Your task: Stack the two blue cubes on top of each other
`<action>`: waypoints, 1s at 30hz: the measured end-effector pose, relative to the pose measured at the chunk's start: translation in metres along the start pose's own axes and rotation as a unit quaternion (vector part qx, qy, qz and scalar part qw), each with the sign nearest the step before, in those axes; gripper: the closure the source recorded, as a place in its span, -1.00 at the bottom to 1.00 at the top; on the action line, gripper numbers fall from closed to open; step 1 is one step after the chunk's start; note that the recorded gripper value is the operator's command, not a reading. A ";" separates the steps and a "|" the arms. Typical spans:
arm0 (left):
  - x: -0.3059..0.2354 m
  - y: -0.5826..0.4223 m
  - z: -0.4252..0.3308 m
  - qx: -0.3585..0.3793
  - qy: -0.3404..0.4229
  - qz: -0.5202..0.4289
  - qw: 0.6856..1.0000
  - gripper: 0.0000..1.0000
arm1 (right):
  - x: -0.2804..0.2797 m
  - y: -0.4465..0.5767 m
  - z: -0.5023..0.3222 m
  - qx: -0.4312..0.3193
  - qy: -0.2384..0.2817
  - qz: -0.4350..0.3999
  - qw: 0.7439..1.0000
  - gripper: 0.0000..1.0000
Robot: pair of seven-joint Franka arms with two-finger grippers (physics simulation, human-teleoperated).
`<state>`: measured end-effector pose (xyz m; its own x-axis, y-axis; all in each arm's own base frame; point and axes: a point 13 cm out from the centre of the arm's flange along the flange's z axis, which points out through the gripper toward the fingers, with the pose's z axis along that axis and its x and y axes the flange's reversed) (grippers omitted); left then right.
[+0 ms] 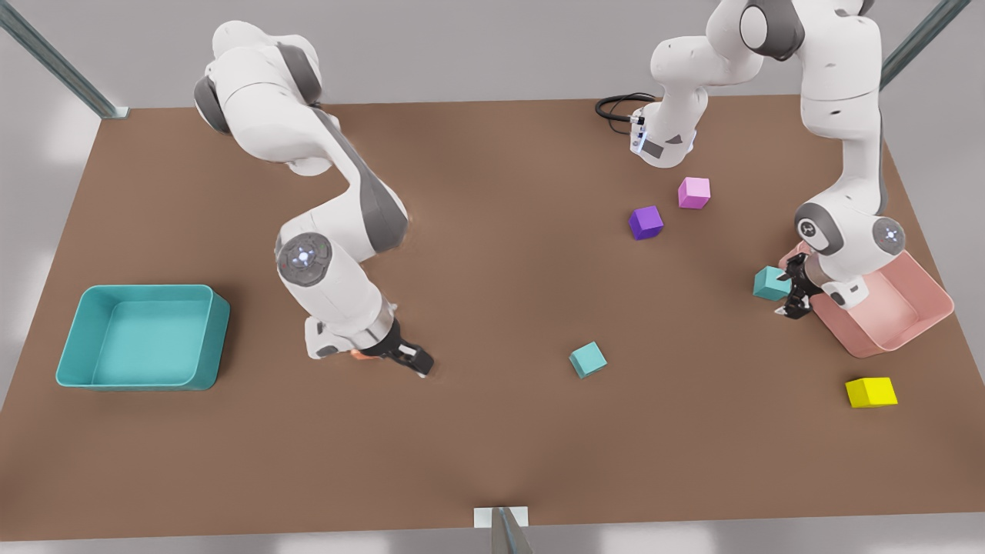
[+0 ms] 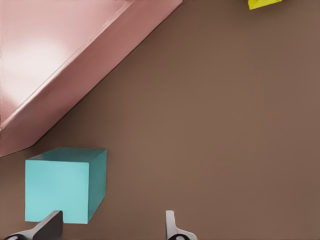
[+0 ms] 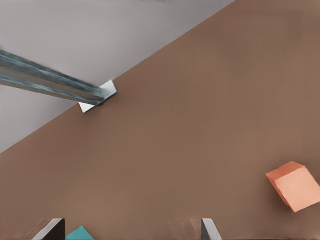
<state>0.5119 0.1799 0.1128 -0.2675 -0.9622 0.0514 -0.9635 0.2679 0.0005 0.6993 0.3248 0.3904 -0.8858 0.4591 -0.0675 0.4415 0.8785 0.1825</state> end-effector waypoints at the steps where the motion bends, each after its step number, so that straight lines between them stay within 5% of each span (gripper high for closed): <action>1: 0.000 0.001 0.001 -0.004 -0.005 0.000 1.000 -1.00 | -0.009 -0.052 -0.013 0.055 0.006 -0.007 0.998 -1.00; 4: 0.001 0.008 0.003 -0.028 -0.017 0.010 0.999 -1.00 | -0.018 -0.229 -0.054 0.156 0.046 0.017 0.987 -0.99; 7: 0.000 0.019 0.007 -0.057 -0.023 0.017 0.998 -1.00 | -0.005 -0.317 -0.065 0.163 0.077 0.032 0.983 -1.00; 16: -0.006 0.053 0.025 -0.099 -0.015 -0.028 0.995 -1.00 | 0.003 -0.280 -0.101 0.124 0.069 -0.126 0.982 -1.00; 28: -0.008 0.073 0.064 -0.126 -0.016 -0.062 0.990 -1.00 | -0.075 -0.346 -0.145 0.068 0.065 -0.127 0.987 -1.00; 30: -0.009 0.072 0.065 -0.123 -0.019 -0.066 0.990 -0.08 | -0.071 -0.337 -0.145 0.064 0.065 -0.145 0.985 -1.00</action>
<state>0.4443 0.2044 0.0470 -0.1445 -0.9895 -0.0024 -0.9586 0.1393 0.2485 0.5927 -0.0236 0.4758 -0.9846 0.1726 0.0291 0.1738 0.9836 0.0479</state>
